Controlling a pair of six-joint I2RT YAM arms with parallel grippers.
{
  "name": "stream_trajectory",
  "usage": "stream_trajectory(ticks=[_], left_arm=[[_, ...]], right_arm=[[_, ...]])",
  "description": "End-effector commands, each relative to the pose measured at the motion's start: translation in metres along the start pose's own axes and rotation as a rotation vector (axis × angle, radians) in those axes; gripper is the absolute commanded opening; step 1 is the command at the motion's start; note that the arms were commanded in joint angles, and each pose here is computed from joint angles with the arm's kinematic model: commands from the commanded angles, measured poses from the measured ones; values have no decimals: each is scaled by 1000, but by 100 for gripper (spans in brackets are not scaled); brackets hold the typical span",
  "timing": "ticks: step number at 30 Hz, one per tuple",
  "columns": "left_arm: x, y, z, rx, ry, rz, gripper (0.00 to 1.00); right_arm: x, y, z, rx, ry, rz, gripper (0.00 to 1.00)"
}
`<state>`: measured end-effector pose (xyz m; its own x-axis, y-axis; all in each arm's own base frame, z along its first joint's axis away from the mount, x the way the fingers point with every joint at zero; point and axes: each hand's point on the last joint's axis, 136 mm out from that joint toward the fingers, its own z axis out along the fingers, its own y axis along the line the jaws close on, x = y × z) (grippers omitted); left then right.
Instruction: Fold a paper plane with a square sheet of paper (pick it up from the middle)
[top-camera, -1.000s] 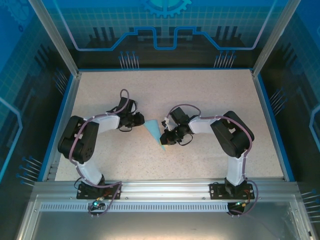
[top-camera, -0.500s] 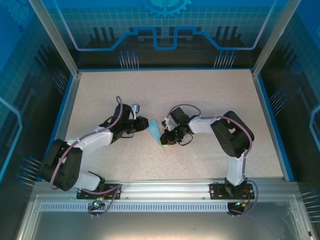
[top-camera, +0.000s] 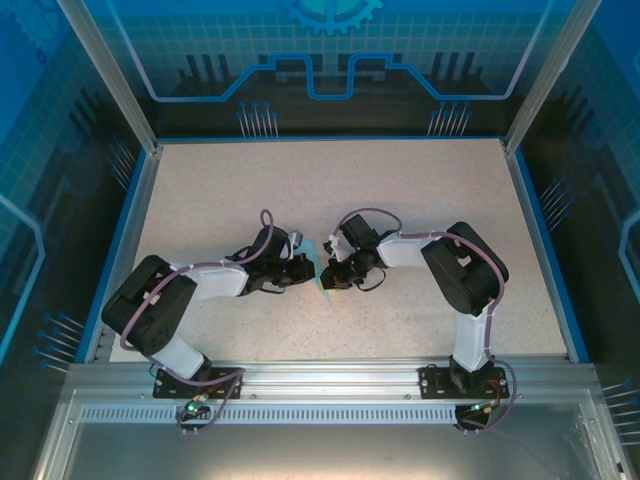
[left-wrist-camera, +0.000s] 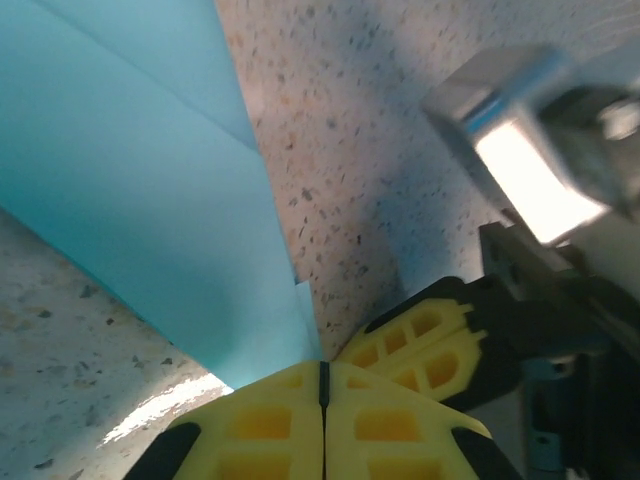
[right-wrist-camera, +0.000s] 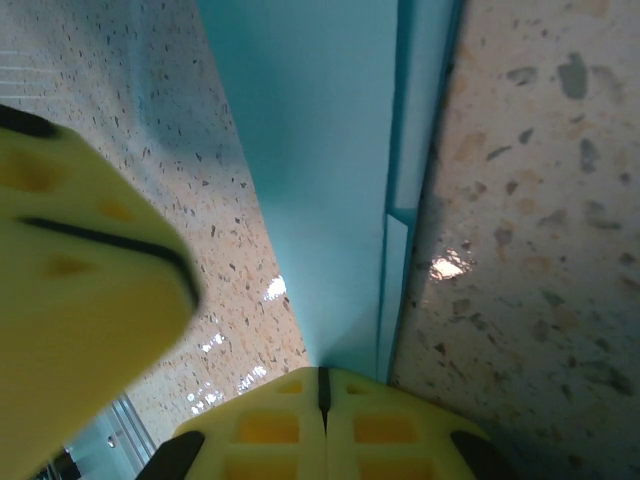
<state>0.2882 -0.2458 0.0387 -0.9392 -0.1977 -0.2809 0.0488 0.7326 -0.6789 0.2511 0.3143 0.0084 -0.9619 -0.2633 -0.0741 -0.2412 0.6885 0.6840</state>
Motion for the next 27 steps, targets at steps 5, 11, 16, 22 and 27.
stream_trajectory(ticks=[5,11,16,22,27], left_arm=[[5,-1,14,6,36,-14,5],[11,13,20,-41,51,-34,4],[5,24,19,-109,28,-37,4],[-8,34,14,-151,-5,-41,4],[-25,46,10,-163,-35,-61,5]], right_arm=[[40,-51,7,174,108,130,2],[43,-56,8,199,118,131,2],[51,-63,10,244,142,116,2],[62,-71,12,267,169,121,2],[68,-75,12,276,182,127,2]])
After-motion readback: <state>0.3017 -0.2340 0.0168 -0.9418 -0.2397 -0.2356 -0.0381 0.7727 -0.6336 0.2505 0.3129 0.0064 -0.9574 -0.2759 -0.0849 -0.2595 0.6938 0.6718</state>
